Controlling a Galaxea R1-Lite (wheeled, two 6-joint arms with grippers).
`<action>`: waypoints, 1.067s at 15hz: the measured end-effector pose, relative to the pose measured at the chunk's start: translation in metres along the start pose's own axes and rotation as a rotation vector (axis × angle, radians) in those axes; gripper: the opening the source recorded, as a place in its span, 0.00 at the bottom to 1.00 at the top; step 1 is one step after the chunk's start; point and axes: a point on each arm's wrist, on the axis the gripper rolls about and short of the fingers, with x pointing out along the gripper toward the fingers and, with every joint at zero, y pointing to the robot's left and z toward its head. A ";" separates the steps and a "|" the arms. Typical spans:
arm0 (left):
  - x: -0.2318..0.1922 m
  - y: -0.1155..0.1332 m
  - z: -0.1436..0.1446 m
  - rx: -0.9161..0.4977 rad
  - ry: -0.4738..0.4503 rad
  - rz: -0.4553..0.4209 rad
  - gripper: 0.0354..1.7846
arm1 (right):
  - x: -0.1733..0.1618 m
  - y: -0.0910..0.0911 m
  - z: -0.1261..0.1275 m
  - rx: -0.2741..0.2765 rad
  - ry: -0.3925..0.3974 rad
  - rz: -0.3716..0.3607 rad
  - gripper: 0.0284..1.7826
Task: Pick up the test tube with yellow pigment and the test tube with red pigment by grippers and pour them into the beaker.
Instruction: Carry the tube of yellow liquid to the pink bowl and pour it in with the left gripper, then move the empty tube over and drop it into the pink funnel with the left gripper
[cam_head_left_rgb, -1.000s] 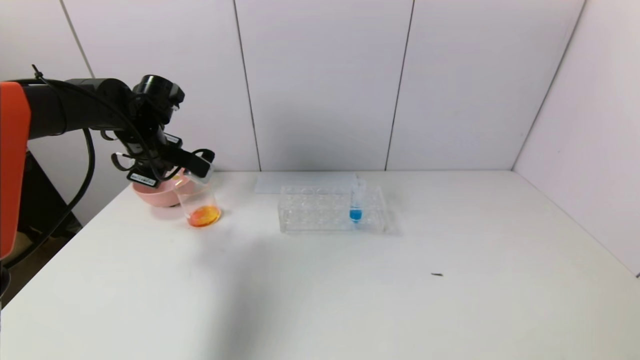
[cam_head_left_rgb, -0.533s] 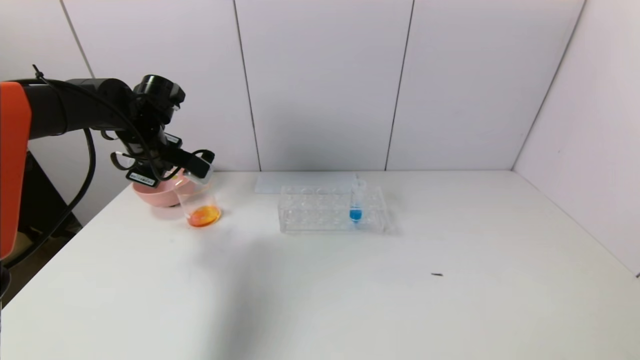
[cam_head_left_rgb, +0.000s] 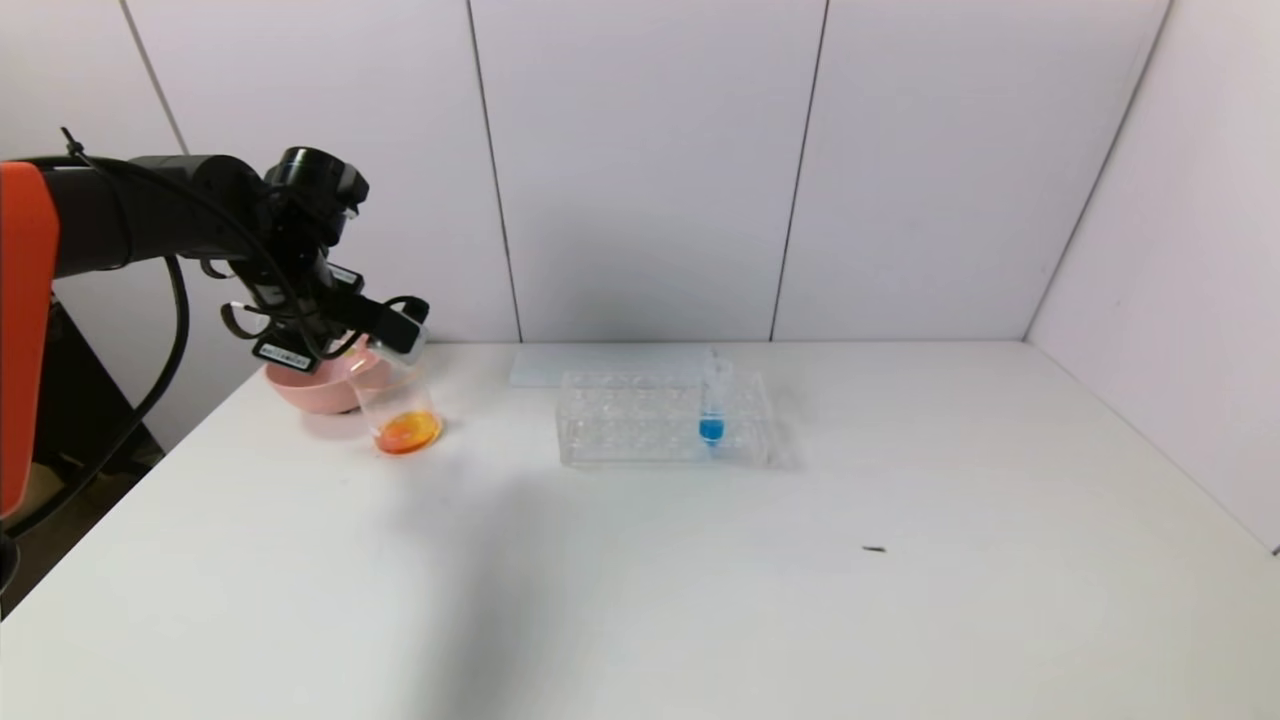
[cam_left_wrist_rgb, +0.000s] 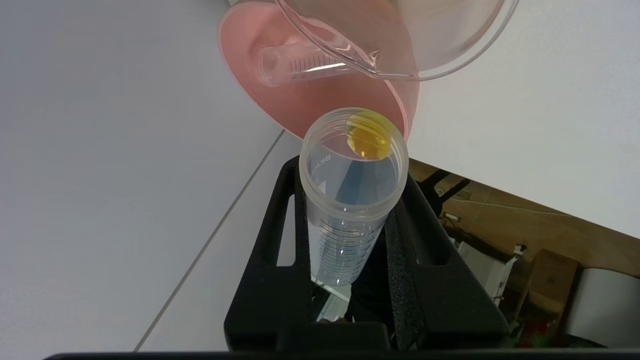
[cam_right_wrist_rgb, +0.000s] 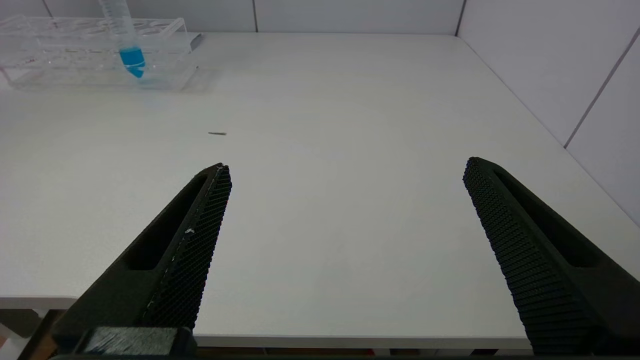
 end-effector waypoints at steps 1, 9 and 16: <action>-0.002 0.000 -0.001 -0.009 -0.006 0.006 0.23 | 0.000 0.000 0.000 0.000 0.000 0.000 0.95; -0.013 0.001 -0.010 -0.131 -0.101 0.030 0.23 | 0.000 0.000 0.000 0.000 0.000 0.000 0.95; -0.017 -0.003 -0.021 -0.276 -0.203 0.022 0.23 | 0.000 0.000 0.000 0.000 0.000 0.000 0.95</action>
